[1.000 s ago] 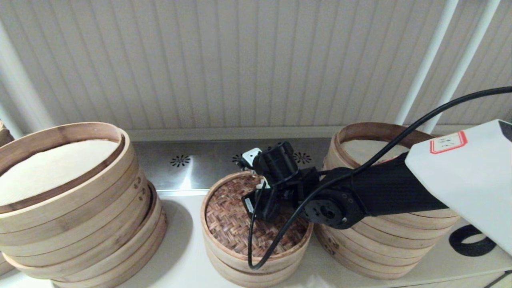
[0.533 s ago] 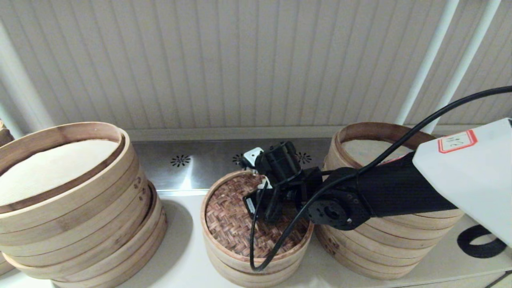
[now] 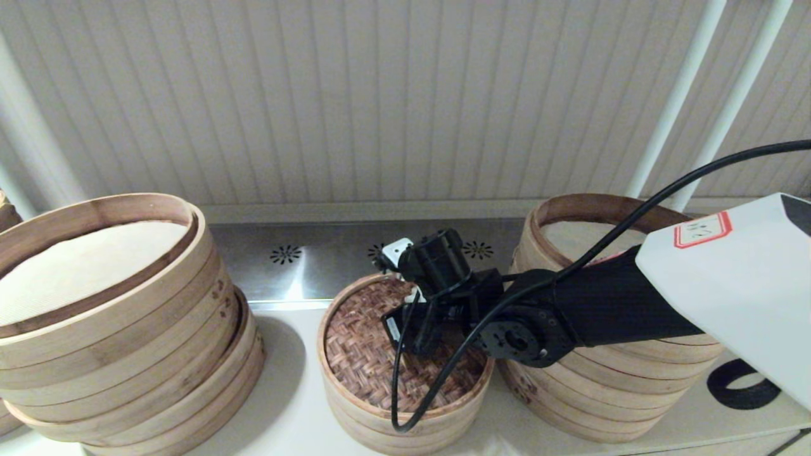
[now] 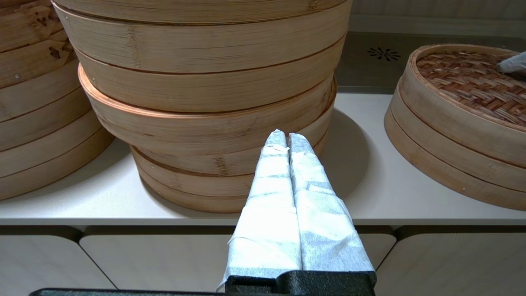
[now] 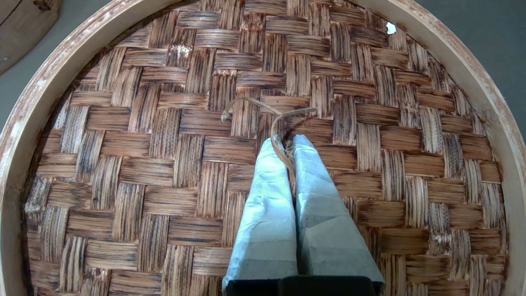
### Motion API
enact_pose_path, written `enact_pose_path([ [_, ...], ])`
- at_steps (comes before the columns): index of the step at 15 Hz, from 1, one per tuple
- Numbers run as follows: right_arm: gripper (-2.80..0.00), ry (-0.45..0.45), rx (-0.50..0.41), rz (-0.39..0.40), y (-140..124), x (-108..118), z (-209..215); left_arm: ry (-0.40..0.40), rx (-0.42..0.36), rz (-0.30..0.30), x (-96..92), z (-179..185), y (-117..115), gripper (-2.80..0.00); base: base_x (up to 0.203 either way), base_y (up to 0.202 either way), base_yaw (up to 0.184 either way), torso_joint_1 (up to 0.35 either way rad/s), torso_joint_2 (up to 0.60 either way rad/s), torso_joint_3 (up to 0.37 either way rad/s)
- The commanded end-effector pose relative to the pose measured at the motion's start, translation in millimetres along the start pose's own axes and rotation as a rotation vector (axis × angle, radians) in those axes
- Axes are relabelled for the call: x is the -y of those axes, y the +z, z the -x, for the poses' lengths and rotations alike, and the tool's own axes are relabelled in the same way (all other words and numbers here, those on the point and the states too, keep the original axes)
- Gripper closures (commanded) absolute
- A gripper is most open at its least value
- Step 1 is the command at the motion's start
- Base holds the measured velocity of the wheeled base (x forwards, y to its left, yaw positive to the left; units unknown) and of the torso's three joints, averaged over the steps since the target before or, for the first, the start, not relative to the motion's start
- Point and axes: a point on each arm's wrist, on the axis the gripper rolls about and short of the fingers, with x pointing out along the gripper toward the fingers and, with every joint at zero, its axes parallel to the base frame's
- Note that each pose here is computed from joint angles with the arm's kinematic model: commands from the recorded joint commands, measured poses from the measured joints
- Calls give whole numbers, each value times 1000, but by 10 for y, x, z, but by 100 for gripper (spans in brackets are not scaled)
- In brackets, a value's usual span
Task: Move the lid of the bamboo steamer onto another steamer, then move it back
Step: Put the steamer, then pick up the steamer
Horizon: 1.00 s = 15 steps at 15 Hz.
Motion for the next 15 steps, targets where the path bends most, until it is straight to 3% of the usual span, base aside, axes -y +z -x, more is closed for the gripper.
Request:
enact_pose_path([
  [1, -280, -2, -10, 2, -29, -5, -9, 1, 1, 0, 0, 0, 0, 0, 0, 0, 0, 0, 0, 0],
  [7, -280, -4, 62, -6, 167, 38, 210, 1, 1, 0, 0, 0, 0, 0, 0, 0, 0, 0, 0, 0],
  [10, -280, -21, 185, -16, 471, 144, 605, 1, 1, 0, 0, 0, 0, 0, 0, 0, 0, 0, 0, 0],
  [13, -280, -95, 327, -23, 811, 429, 1099, 1, 1, 0, 0, 0, 0, 0, 0, 0, 0, 0, 0, 0],
  [14, 0, -133, 348, -17, 890, 540, 1258, 1, 1, 0, 0, 0, 0, 0, 0, 0, 0, 0, 0, 0],
  [15, 0, -170, 356, -16, 964, 647, 1432, 1, 1, 0, 0, 0, 0, 0, 0, 0, 0, 0, 0, 0],
])
